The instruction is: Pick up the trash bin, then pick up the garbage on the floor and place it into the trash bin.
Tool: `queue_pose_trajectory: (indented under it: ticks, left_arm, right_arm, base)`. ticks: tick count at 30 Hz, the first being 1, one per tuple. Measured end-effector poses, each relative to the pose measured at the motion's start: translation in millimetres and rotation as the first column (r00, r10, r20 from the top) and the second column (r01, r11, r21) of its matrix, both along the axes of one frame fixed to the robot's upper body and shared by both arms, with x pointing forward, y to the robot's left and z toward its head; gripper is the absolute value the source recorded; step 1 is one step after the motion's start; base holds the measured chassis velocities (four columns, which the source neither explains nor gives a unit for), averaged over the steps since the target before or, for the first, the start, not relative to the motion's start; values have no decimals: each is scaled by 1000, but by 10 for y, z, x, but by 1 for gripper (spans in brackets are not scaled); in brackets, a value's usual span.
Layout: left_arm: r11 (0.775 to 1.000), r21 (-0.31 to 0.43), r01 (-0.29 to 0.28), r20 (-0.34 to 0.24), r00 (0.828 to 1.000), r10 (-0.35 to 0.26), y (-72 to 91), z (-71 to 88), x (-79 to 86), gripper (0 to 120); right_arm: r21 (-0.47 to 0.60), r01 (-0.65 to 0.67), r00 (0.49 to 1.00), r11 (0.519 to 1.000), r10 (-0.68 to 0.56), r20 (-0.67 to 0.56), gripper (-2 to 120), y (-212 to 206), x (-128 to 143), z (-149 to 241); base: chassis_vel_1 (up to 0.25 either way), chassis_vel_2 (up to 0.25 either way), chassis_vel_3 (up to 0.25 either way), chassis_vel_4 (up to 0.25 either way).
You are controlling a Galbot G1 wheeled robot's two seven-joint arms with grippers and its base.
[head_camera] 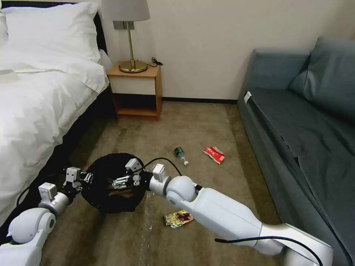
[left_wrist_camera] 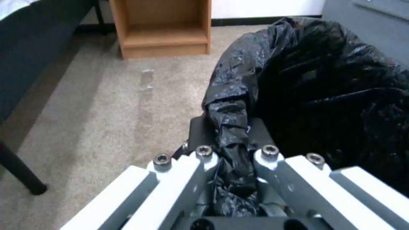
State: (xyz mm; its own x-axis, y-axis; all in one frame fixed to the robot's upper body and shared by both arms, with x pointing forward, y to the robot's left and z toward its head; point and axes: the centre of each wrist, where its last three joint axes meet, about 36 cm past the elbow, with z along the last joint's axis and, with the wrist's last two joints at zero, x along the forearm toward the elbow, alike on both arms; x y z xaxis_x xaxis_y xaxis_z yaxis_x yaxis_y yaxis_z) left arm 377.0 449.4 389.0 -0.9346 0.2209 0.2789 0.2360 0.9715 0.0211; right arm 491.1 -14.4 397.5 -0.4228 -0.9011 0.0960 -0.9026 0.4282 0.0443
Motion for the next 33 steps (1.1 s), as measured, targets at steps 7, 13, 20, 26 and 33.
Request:
queue_pose_trajectory:
  ticks: [7, 13, 20, 26, 33]
  left_arm:
    - [1000, 19, -10, -4, 1000, 10, 120, 34, -112, 4]
    - [999, 38, -27, -14, 1000, 27, 181, -13, -286, 4]
    - [999, 39, -32, -13, 999, 33, 174, -61, -346, 4]
    - [998, 45, -35, -28, 999, 36, 137, -171, -400, 4]
    - [999, 35, -35, -28, 999, 36, 94, -204, -400, 4]
  right_arm:
    - [-95, 103, 995, 990, -104, -10, 100, -589, 167, -115]
    - [-241, 260, 966, 935, -250, 68, 100, -1583, 304, -749]
    - [-367, 290, 957, 884, -278, 88, 100, -2160, 220, -1335]
    - [-440, 276, 960, 855, -271, 76, 100, -2291, -1, -1723]
    - [-494, 216, 971, 843, -238, 19, 100, -2246, -424, -2103]
  base:
    - [0, 0, 0, 0]
    - [0, 0, 0, 0]
    - [0, 0, 0, 0]
    - [0, 0, 0, 0]
    - [0, 0, 0, 0]
